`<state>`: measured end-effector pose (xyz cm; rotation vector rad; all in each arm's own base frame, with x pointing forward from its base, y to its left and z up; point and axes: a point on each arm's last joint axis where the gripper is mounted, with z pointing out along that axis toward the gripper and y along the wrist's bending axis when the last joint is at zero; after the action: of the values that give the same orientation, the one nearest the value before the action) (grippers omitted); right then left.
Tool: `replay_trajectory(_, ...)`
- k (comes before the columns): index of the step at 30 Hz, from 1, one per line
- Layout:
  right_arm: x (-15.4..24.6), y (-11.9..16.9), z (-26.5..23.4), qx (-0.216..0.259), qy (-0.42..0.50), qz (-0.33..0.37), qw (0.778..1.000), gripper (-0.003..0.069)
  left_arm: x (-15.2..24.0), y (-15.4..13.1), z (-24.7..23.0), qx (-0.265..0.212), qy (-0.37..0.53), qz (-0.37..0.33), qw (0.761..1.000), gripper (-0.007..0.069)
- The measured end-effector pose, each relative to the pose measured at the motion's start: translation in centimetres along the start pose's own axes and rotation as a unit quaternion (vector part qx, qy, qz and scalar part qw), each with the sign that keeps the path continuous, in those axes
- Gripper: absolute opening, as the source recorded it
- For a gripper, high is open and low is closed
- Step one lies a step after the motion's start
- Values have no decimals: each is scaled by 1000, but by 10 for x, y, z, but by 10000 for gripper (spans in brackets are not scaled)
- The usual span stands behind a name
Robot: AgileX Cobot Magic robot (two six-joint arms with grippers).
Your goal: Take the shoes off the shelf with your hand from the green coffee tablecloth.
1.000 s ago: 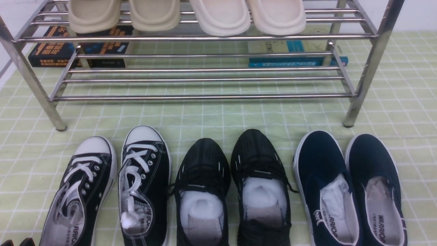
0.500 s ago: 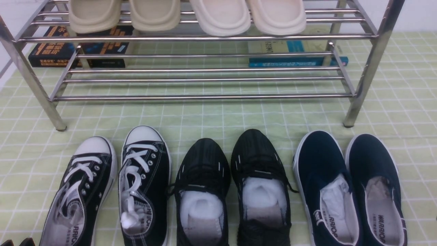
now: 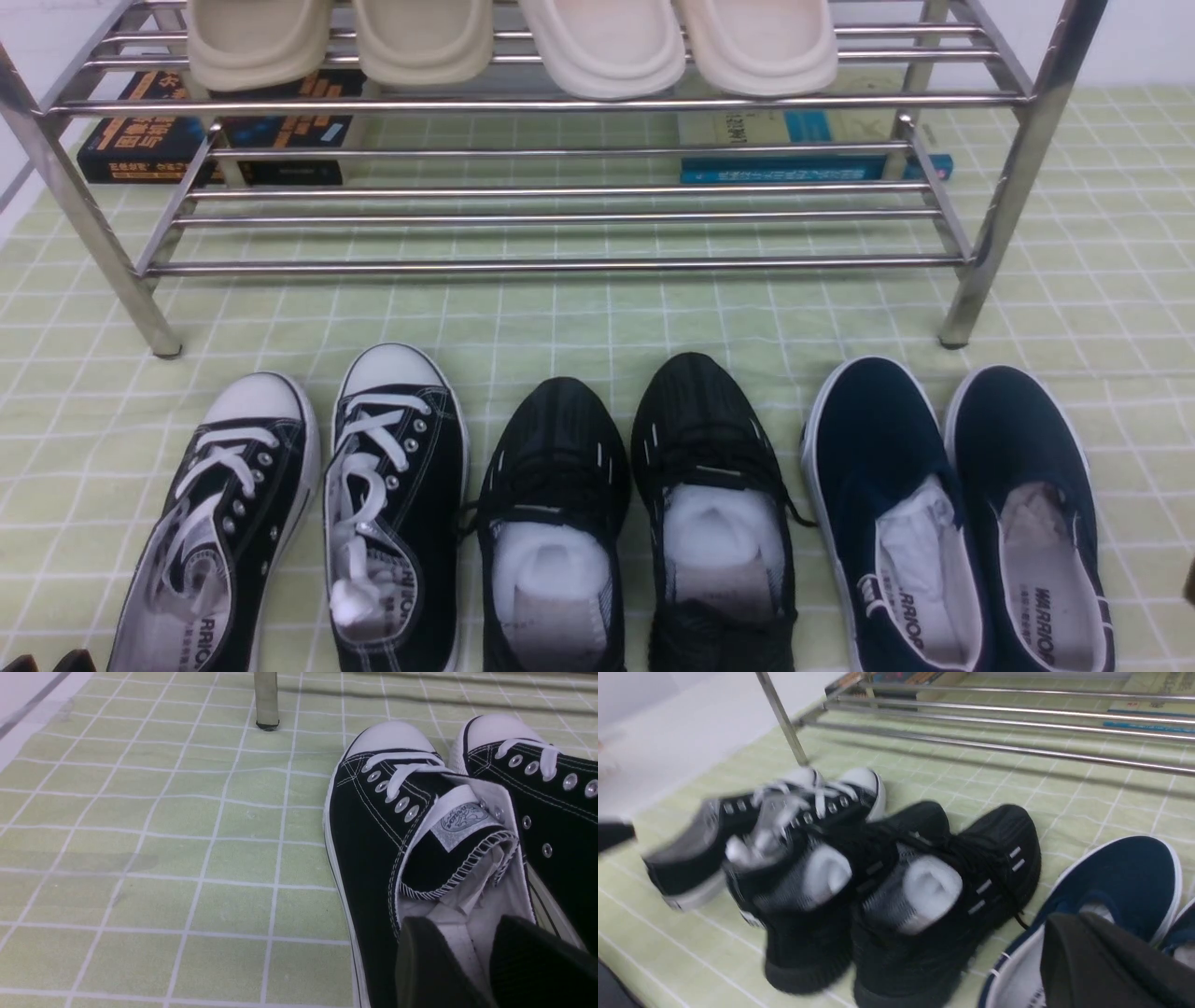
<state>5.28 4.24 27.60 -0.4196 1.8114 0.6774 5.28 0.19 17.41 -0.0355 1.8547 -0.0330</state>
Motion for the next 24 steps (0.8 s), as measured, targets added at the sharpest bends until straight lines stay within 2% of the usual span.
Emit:
replay_trajectory(5,19,-4,6,-3,-16,-81,997,6,0,0,0,0,0,0,1000,242)
replay_trajectory(11,33,-13,9,39,-56,-98,993,10,0,0,0,0,0,0,1000,242)
replay_trajectory(14,46,-23,12,91,-60,-104,989,14,0,0,0,0,0,0,1000,242)
replay_trajectory(20,59,-35,9,157,-67,-97,981,20,0,0,0,0,0,0,1000,242)
replay_trajectory(21,68,-40,8,189,-71,-90,975,21,0,0,0,0,0,0,1000,242)
replay_trajectory(24,78,-45,7,217,-62,-81,971,24,0,0,0,0,0,0,1000,242)
